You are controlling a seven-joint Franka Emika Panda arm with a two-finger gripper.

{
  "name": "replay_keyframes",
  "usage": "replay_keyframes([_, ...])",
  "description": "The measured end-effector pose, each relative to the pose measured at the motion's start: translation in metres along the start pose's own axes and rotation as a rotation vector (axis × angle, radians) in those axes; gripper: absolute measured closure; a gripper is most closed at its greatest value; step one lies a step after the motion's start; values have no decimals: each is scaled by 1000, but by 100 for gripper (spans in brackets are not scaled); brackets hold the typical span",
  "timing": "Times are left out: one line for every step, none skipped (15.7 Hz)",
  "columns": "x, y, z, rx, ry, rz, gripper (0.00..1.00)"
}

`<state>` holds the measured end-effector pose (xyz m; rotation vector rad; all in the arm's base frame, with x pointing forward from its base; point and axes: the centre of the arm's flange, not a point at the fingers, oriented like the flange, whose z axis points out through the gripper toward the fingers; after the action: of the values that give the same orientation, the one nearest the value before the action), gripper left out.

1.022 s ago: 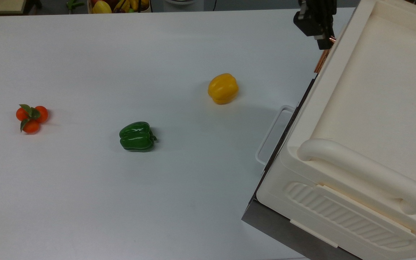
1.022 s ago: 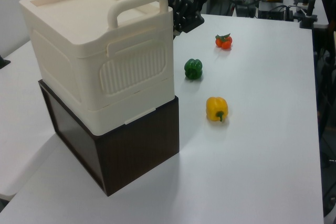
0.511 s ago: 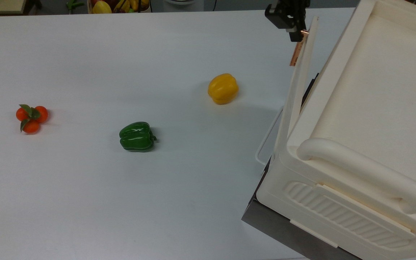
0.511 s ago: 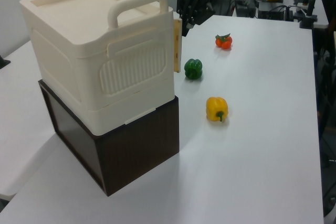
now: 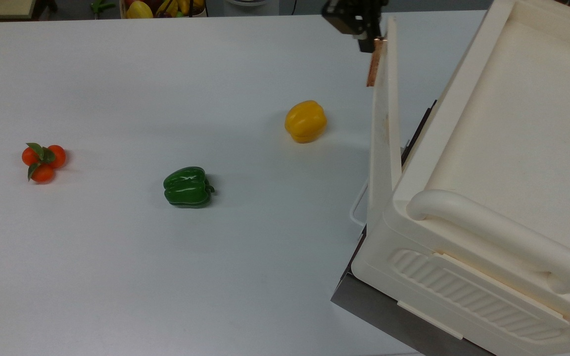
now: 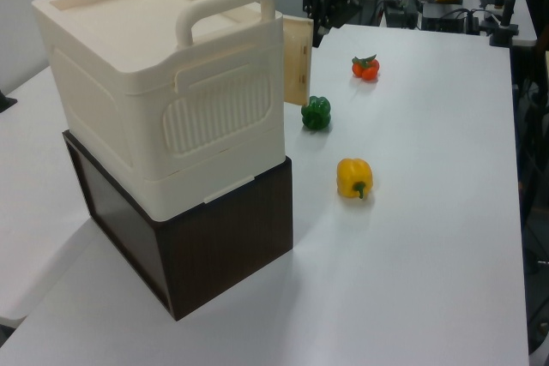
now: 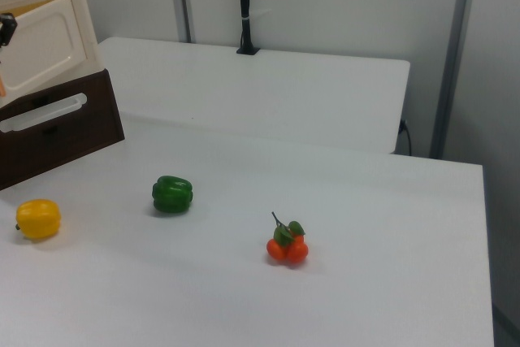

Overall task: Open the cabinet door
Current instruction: 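Pull the door handle outward, swinging the cream door open on its hinge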

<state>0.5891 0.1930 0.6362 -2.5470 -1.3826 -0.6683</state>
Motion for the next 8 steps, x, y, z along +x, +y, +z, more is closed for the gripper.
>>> replay_keyframes([-7,6,-3,-4,-8,14,85])
replay_keyframes([-14,13,-6,-11,-13,28,86])
replay_keyframes([-21,21,-8,-20,-17,43,88])
replay_keyframes([-29,29,-10,-28,-22,58,89])
replay_keyframes([-37,38,-12,-36,-26,74,92])
replay_keyframes([-45,47,-14,-44,-29,87,93])
replay_keyframes([-53,56,-18,-56,-29,102,94])
replay_keyframes([-60,65,-20,-69,-28,118,96])
